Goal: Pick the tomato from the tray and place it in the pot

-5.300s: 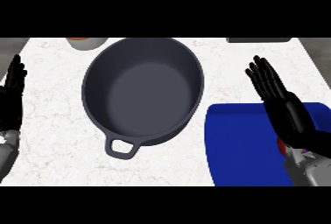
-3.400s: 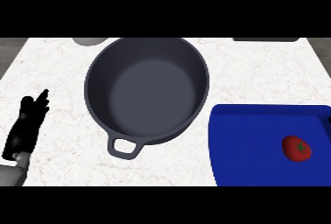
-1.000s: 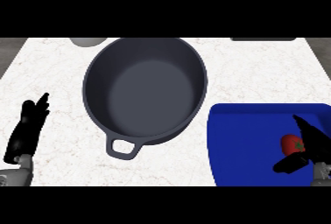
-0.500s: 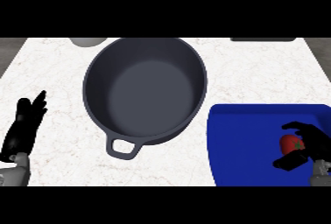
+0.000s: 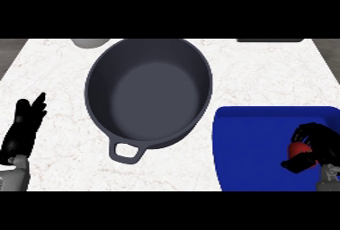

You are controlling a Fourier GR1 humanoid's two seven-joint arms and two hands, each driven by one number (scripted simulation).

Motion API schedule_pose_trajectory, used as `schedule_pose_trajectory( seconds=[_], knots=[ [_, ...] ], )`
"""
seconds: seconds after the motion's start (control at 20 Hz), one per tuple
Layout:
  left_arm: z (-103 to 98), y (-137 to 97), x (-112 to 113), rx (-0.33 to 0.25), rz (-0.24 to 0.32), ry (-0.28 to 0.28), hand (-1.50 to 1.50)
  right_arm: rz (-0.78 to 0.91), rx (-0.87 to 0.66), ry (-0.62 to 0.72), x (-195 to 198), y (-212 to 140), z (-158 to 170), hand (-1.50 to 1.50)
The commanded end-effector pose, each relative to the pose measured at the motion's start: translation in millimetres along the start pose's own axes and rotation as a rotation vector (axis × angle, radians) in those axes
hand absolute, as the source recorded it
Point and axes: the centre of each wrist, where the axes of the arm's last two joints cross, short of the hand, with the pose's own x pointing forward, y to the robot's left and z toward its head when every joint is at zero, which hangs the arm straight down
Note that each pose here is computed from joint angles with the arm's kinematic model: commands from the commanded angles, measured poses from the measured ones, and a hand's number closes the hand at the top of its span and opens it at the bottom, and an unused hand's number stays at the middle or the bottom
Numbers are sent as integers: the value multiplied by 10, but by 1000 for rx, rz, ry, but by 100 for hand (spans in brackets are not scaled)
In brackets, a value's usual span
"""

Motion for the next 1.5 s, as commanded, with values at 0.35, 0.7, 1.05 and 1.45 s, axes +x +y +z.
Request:
schedule_pose_trajectory(
  seconds=[0.35, 0.7, 1.05, 1.45],
  knots=[
    [-10, -175, 23, 11, -1, 1, 0, 204, 12, -419, 355, -274, 272, 150],
    [103, 27, -38, 4, 8, 13, 0, 121, -291, -448, 513, -854, 686, 150],
    [-21, 22, 69, 0, 14, 14, 0, -213, -512, -736, 719, -1207, 1219, 150],
    [38, -173, 46, -3, 1, -10, 0, -234, -660, -855, 1087, -1903, 1727, 150]
  ],
)
